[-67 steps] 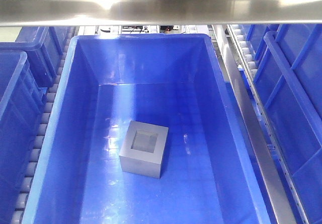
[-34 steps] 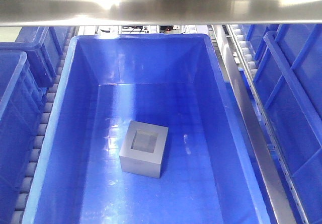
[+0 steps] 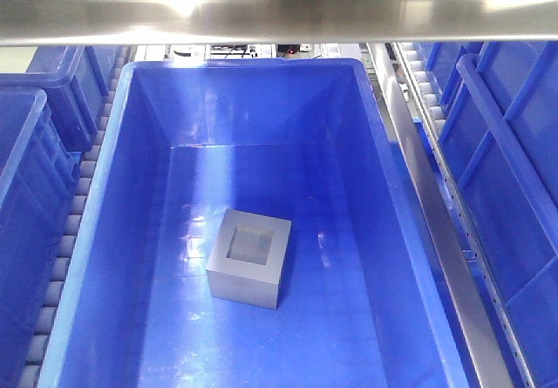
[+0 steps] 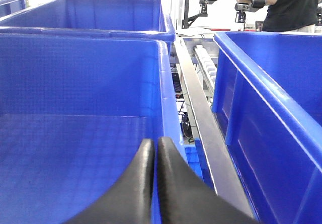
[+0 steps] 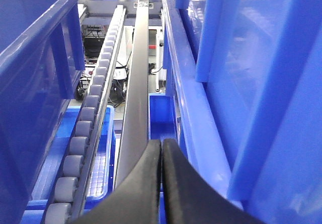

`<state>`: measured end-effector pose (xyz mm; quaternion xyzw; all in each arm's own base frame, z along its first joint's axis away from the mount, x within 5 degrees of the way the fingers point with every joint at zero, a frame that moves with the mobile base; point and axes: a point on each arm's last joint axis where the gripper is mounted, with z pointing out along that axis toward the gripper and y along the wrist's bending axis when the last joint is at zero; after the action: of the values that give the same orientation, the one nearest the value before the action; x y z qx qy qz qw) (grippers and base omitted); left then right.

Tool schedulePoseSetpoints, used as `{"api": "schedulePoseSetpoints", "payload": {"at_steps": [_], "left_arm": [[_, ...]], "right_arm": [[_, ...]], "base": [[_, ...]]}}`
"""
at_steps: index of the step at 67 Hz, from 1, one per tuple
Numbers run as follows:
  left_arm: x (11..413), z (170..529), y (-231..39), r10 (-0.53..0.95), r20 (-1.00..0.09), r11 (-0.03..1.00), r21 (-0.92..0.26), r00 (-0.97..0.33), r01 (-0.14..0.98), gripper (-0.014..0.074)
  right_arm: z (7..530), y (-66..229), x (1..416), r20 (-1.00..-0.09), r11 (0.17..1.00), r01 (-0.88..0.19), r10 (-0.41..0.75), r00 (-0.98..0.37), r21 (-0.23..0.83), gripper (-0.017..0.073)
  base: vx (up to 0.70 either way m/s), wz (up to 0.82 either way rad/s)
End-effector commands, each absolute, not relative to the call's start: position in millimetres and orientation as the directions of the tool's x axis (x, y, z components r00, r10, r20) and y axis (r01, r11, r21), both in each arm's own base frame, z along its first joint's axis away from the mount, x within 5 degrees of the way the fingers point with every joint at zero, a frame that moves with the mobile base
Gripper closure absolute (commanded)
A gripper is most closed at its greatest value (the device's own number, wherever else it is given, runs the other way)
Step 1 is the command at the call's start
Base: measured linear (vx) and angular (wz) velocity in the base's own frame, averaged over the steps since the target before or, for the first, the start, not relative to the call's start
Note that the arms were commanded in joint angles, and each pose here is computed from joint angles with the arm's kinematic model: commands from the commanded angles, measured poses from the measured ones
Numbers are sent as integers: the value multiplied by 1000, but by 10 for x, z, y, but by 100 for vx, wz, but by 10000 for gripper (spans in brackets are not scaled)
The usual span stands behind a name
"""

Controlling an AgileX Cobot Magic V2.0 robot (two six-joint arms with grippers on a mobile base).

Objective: Sort gray base to blue bin

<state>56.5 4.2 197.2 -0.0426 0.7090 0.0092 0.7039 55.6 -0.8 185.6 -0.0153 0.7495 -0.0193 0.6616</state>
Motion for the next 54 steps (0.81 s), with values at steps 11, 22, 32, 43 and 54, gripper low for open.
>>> {"api": "schedulePoseSetpoints", "payload": {"at_steps": [11, 22, 32, 43, 54], "left_arm": [[544, 2082, 40, -55, -994, 996, -62, 93, -68, 601], [544, 2085, 40, -55, -994, 996, -62, 93, -68, 601], [544, 2085, 40, -55, -994, 996, -62, 93, -68, 601], [544, 2085, 40, -55, -994, 996, -62, 93, -68, 601], [544, 2085, 40, -55, -994, 996, -62, 93, -68, 601]], "right_arm": [[1906, -9, 559, -997, 998, 9, -64, -52, -64, 564], [1906, -9, 559, -997, 998, 9, -64, -52, -64, 564], [1909, -9, 559, -997, 998, 9, -64, -48, -64, 564], [1909, -9, 559, -997, 998, 9, -64, -48, -64, 564], [1909, -9, 559, -997, 998, 9, -64, -48, -64, 564]], "base": [[0, 0], [0, 0], [0, 0], [0, 0], [0, 0]]}}
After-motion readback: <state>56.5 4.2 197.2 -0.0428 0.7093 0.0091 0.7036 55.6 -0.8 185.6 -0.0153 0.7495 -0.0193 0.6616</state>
